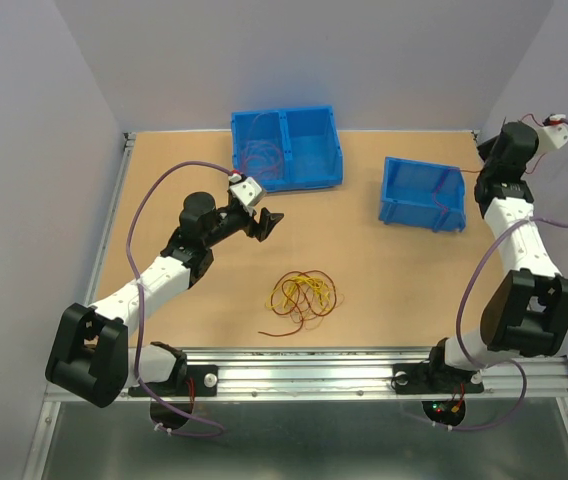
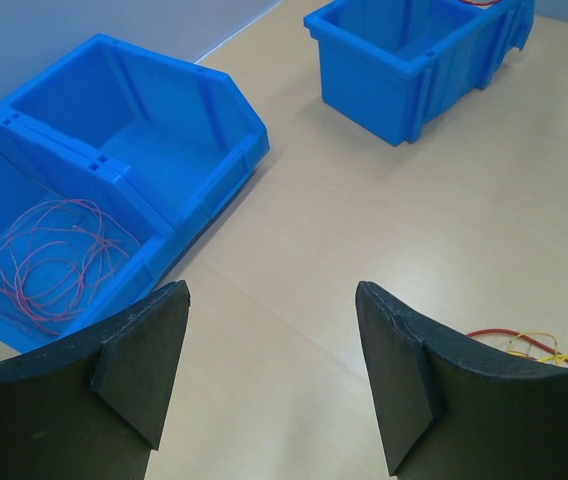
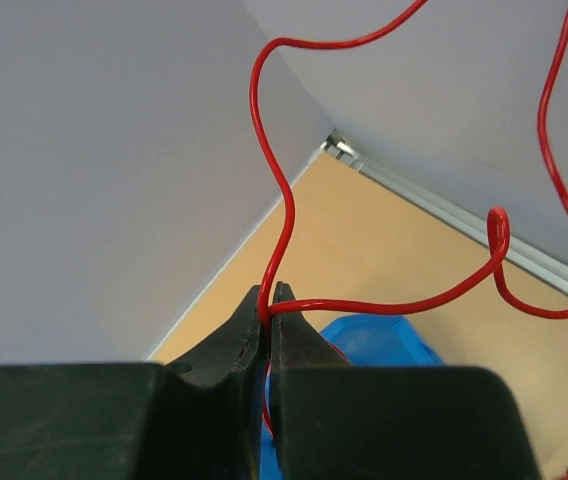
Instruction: Untangle the cables
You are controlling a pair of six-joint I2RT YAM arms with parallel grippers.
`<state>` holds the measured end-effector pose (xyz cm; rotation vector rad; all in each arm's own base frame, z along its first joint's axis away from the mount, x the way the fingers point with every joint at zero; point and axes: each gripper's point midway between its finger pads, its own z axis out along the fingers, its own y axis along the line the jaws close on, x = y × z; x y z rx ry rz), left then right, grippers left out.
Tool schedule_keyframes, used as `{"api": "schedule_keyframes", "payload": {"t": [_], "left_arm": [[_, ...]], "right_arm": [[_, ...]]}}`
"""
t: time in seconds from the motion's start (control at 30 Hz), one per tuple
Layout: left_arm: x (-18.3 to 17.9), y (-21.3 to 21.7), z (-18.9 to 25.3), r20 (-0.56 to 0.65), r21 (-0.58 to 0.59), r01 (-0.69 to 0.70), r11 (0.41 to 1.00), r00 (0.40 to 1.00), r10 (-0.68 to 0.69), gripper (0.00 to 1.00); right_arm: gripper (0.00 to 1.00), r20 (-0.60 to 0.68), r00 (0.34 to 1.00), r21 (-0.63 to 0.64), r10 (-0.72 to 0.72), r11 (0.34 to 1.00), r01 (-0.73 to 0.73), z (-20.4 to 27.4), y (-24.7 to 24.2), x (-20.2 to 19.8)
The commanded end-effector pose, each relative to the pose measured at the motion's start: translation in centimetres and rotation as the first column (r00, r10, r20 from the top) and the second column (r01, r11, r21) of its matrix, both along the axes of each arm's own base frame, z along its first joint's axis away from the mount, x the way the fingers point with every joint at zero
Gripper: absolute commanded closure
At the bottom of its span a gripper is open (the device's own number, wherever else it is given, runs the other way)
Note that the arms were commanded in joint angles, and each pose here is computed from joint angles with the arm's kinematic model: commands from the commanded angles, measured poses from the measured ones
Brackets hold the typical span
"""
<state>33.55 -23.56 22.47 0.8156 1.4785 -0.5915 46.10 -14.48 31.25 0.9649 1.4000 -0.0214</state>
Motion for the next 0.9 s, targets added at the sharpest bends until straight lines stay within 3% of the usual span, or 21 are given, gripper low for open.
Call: {"api": "schedule_keyframes", "payload": {"t": [0.0,0.2,0.33,0.53,0.87], "left_arm": [[-0.3,0.2,1.5,0.058,-0.018,0.002,1.0,0.998,-0.001,0.21],[-0.2,0.2,1.5,0.063,-0.015,0.001,1.0,0.998,0.0,0.21],[-0.3,0.2,1.5,0.061,-0.017,0.005,1.0,0.998,-0.004,0.21],[-0.4,0.1,1.5,0.062,-0.016,0.012,1.0,0.998,-0.011,0.21],[-0.4,0.0,1.5,0.062,-0.012,0.018,1.0,0.998,-0.017,0.21]], "right_arm": [[1.0,0.028,0.992,-0.056,0.123,0.991,-0.121,1.5,1.5,2.1],[0.99,0.01,0.966,-0.073,0.26,0.963,-0.258,-1.7,3.4,4.4],[0.99,0.1,0.96,-0.069,0.262,0.964,-0.256,-2.8,3.7,4.2],[1.0,0.077,0.981,-0.084,0.177,0.982,-0.17,-6.0,4.2,3.9],[0.99,0.04,0.999,-0.119,0.033,0.993,-0.029,-9.8,9.2,2.0]]}}
